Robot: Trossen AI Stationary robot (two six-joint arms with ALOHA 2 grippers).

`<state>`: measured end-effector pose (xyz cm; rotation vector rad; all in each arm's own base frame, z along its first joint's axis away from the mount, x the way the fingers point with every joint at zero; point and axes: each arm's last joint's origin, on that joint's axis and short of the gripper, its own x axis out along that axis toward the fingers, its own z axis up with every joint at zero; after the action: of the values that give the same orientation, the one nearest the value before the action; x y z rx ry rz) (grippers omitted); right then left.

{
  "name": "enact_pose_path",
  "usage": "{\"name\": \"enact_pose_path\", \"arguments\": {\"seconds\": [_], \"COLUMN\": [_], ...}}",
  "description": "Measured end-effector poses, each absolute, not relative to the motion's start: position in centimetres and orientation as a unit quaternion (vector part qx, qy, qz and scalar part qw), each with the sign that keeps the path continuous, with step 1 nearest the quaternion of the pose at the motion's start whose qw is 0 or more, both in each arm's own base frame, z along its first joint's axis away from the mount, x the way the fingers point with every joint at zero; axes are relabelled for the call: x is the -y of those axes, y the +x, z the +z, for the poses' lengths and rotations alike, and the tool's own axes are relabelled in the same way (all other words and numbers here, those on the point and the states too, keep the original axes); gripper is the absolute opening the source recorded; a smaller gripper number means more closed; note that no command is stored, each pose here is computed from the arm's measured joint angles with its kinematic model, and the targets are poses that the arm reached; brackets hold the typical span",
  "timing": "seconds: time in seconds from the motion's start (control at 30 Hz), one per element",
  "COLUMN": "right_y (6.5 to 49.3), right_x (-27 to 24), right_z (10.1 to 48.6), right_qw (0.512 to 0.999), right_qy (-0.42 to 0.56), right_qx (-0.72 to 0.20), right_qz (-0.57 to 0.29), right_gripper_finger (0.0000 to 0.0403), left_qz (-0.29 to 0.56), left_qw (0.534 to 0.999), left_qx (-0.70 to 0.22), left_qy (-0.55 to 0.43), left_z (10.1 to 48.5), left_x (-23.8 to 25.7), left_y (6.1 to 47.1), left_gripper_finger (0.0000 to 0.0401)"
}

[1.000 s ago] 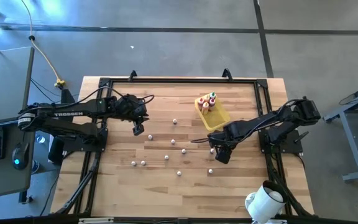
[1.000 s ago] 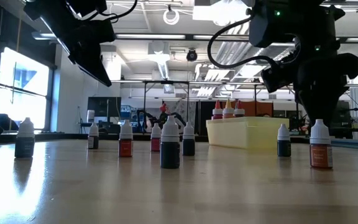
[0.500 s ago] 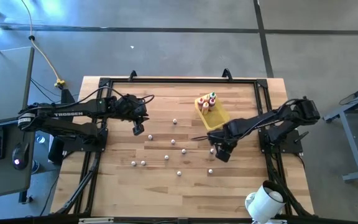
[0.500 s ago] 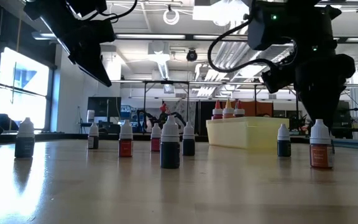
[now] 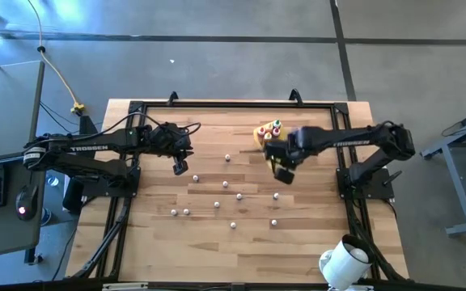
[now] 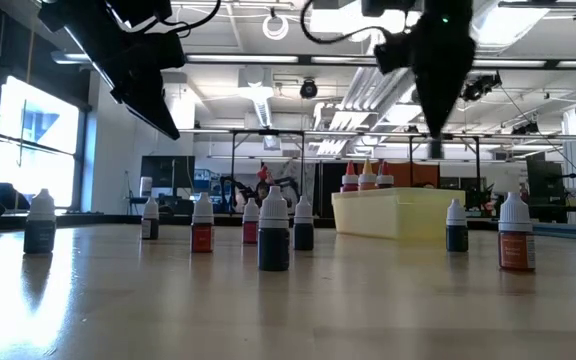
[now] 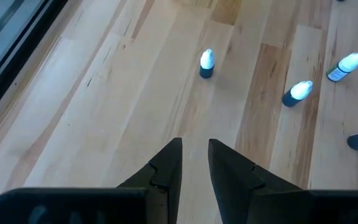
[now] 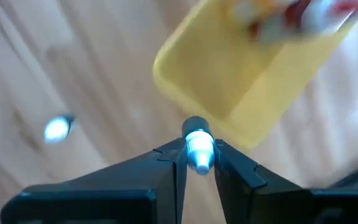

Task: Pick & Place food coloring
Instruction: Put the small green food coloring bottle into the bin

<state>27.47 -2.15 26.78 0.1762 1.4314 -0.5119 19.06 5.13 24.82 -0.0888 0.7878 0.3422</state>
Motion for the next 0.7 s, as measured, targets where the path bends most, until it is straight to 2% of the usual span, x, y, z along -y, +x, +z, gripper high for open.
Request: {"name": "enact_pose_path", "arguments": {"seconds": [0.2, 0.33, 0.47, 0.7], "right_y": [28.1, 27.2, 26.7, 25.1], "right_x": [6.5, 9.2, 11.5, 13.4], "right_z": [28.0, 25.8, 23.4, 20.7], "right_qw": [0.754, 0.745, 0.759, 0.761], "right_qy": [0.088, 0.097, 0.130, 0.143], "right_qx": [-0.611, -0.617, -0.592, -0.590], "right_qz": [-0.223, -0.235, -0.236, -0.229], "right_gripper_finger": [0.0063, 0.0066, 0.0066, 0.0067], "left_qz": [0.166, 0.161, 0.161, 0.161], "left_qw": [0.908, 0.909, 0.909, 0.910], "left_qx": [-0.382, -0.382, -0.381, -0.380], "left_qy": [-0.043, -0.045, -0.045, -0.045], "left_z": [24.8, 24.8, 24.8, 24.8], "left_x": [-5.1, -5.1, -5.1, -5.1], "left_y": [19.1, 19.1, 19.1, 19.1], "left_gripper_finger": [0.0076, 0.0076, 0.0076, 0.0076]}}
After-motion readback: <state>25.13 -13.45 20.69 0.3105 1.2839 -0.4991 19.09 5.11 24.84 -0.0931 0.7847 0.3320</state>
